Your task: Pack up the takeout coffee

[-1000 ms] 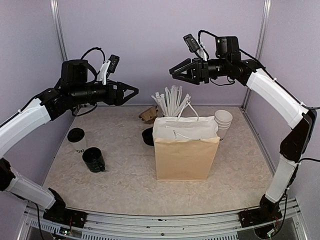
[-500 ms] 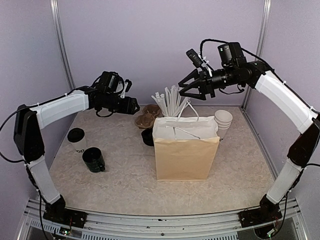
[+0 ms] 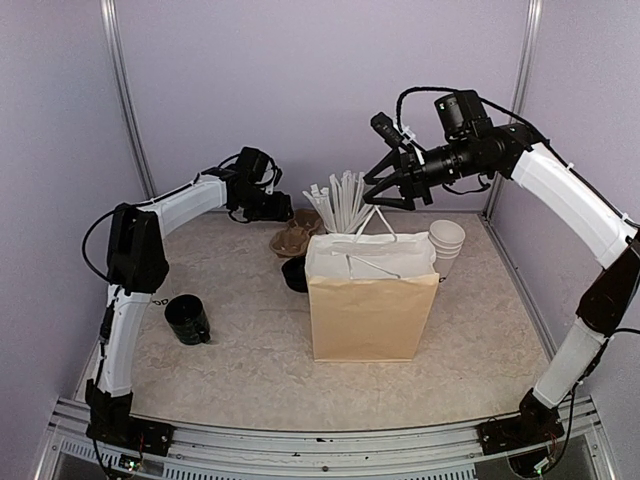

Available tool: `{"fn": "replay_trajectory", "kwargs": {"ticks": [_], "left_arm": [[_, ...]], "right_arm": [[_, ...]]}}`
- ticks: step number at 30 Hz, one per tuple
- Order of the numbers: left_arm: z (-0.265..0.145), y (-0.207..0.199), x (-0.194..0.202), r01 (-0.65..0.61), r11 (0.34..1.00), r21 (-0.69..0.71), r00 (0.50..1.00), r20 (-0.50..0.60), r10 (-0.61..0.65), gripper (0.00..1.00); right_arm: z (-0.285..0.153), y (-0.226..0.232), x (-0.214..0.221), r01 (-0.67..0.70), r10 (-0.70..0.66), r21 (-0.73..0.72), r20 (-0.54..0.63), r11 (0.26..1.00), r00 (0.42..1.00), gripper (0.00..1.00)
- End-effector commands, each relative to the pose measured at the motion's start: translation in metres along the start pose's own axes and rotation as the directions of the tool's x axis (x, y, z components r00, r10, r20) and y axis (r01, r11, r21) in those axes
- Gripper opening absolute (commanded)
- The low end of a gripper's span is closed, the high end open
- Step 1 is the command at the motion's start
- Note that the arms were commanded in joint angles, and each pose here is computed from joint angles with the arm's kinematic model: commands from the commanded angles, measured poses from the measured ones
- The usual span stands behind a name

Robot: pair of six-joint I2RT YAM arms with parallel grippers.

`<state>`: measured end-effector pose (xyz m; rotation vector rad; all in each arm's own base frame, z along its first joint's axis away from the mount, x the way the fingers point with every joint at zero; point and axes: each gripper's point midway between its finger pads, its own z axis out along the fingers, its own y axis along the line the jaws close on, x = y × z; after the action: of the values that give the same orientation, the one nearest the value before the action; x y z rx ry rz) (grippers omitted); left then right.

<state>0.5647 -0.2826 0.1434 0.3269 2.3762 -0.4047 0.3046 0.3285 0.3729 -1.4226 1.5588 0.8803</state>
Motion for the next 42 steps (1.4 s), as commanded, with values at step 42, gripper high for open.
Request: {"fn": "replay_trajectory", "kwargs": {"ticks": [42], "left_arm": [[-0.103,0.029,0.088,-0.156,0.987,-0.038,0.968,-0.205,0.145,0.68]], "right_arm": [[0.009,0.012,0.04,-0.024,0.02,-0.049,-0.083,0.998,0.996,0.61]]}}
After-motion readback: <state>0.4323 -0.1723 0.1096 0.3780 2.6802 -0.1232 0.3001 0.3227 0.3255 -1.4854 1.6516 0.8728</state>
